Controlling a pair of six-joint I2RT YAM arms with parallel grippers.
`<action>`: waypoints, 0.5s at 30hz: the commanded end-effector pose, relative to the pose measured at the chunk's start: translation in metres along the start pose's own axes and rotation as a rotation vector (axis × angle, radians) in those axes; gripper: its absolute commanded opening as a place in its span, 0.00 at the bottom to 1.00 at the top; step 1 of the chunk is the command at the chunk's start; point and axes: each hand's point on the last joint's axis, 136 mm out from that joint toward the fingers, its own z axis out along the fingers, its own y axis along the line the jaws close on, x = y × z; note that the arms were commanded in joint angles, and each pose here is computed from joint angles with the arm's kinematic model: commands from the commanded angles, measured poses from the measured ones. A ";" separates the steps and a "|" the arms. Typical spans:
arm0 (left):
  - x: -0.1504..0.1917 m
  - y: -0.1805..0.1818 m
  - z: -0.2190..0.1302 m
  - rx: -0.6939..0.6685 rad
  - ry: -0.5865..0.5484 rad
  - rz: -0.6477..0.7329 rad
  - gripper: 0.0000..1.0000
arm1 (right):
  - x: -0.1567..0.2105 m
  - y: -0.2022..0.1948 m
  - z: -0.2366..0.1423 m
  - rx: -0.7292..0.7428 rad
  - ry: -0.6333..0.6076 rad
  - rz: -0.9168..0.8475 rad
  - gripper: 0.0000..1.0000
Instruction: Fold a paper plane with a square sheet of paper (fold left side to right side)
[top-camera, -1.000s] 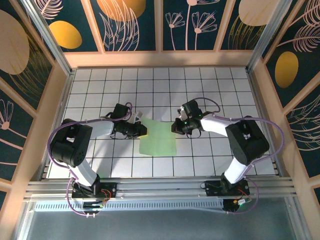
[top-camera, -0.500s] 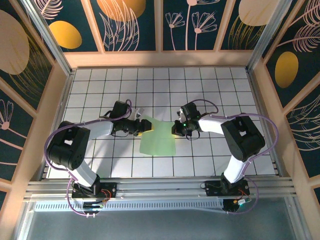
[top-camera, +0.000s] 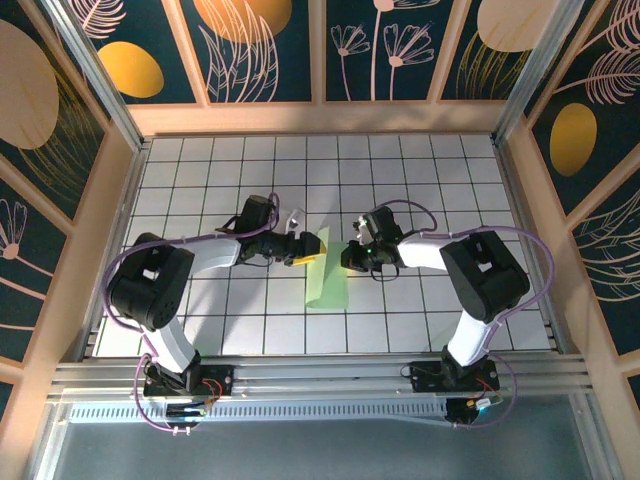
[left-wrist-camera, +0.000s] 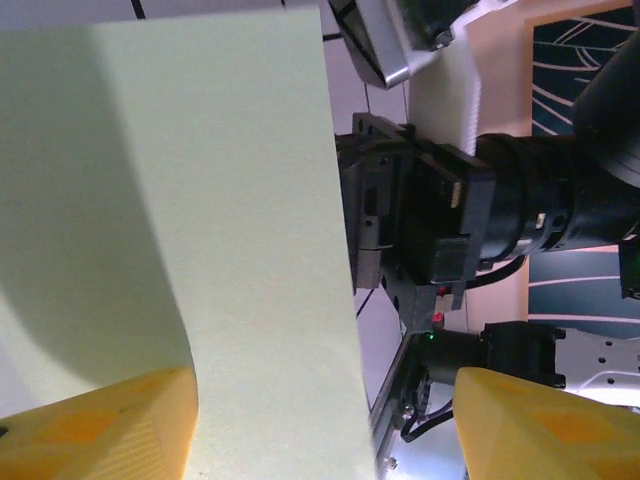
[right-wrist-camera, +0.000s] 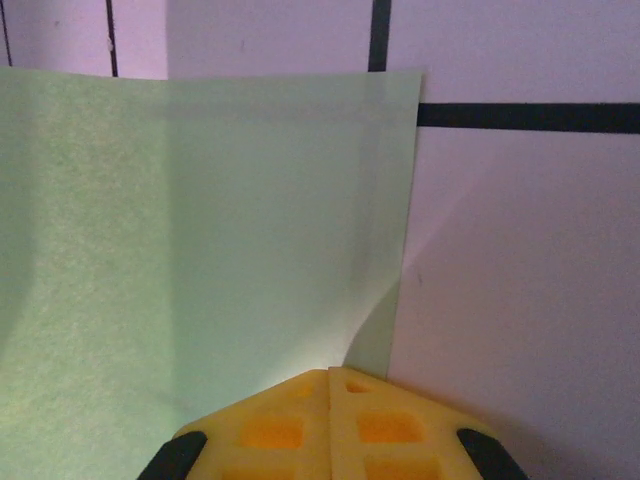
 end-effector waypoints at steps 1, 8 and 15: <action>-0.006 -0.009 0.010 0.039 0.011 0.015 0.68 | 0.023 -0.022 0.008 0.053 0.048 0.057 0.07; -0.004 0.011 0.016 -0.034 0.011 -0.013 0.55 | 0.016 -0.011 0.002 0.010 0.000 0.055 0.06; -0.004 0.022 0.020 -0.080 0.000 -0.026 0.26 | 0.006 0.003 -0.006 -0.040 -0.047 0.041 0.06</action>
